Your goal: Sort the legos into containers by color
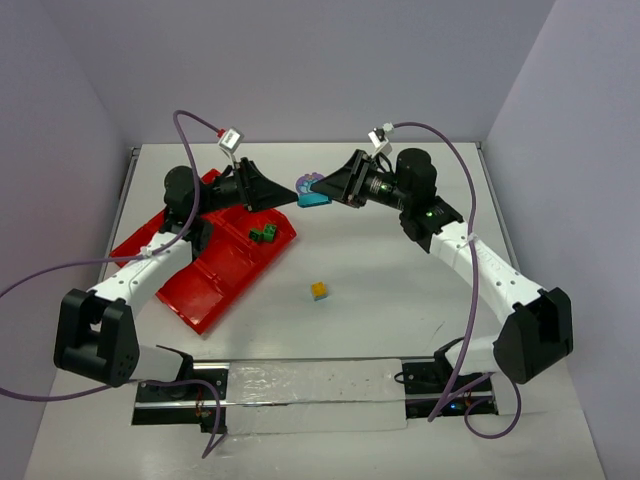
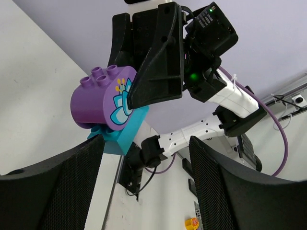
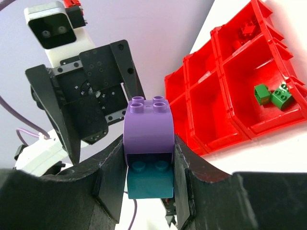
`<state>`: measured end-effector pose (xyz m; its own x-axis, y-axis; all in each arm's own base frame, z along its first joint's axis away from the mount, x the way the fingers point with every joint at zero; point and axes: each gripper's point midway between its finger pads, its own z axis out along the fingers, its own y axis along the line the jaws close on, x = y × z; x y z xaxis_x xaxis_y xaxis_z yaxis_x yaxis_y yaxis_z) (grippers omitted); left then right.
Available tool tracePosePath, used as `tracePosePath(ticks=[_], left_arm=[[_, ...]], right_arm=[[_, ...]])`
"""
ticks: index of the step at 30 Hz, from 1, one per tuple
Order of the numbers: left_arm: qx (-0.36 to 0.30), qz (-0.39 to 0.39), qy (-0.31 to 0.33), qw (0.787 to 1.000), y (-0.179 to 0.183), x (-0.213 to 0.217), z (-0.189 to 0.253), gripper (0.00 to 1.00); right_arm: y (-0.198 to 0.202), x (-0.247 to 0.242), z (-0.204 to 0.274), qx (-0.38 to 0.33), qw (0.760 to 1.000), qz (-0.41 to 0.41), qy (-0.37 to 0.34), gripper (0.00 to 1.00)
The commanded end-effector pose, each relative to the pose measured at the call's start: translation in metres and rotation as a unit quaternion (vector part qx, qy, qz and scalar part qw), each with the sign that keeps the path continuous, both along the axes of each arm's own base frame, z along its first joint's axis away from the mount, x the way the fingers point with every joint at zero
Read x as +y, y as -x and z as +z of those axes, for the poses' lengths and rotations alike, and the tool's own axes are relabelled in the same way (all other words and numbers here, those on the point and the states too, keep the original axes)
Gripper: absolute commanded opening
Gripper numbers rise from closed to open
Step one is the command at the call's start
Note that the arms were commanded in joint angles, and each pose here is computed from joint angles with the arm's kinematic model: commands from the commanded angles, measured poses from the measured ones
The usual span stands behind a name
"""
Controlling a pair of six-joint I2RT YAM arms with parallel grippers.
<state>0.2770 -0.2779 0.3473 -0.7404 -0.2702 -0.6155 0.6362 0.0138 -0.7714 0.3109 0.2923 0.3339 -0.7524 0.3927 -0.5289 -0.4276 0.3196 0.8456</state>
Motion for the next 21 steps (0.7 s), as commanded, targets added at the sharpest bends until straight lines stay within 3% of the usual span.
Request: tracePosePath(ticks=[1, 16, 21], left_arm=[[-0.043, -0.031, 0.012, 0.999, 0.010, -0.005, 0.016, 0.79], [-0.011, -0.027, 0.007, 1.000, 0.001, -0.009, 0.000, 0.84], [-0.008, -0.037, 0.024, 0.999, 0.003, -0.010, 0.005, 0.75]], right_arm=[[0.002, 0.007, 0.046, -0.058, 0.997, 0.018, -0.041, 0.00], [0.005, 0.014, 0.052, -0.062, 0.996, 0.032, -0.047, 0.00], [0.006, 0.019, 0.051, -0.060, 0.996, 0.038, -0.049, 0.00]])
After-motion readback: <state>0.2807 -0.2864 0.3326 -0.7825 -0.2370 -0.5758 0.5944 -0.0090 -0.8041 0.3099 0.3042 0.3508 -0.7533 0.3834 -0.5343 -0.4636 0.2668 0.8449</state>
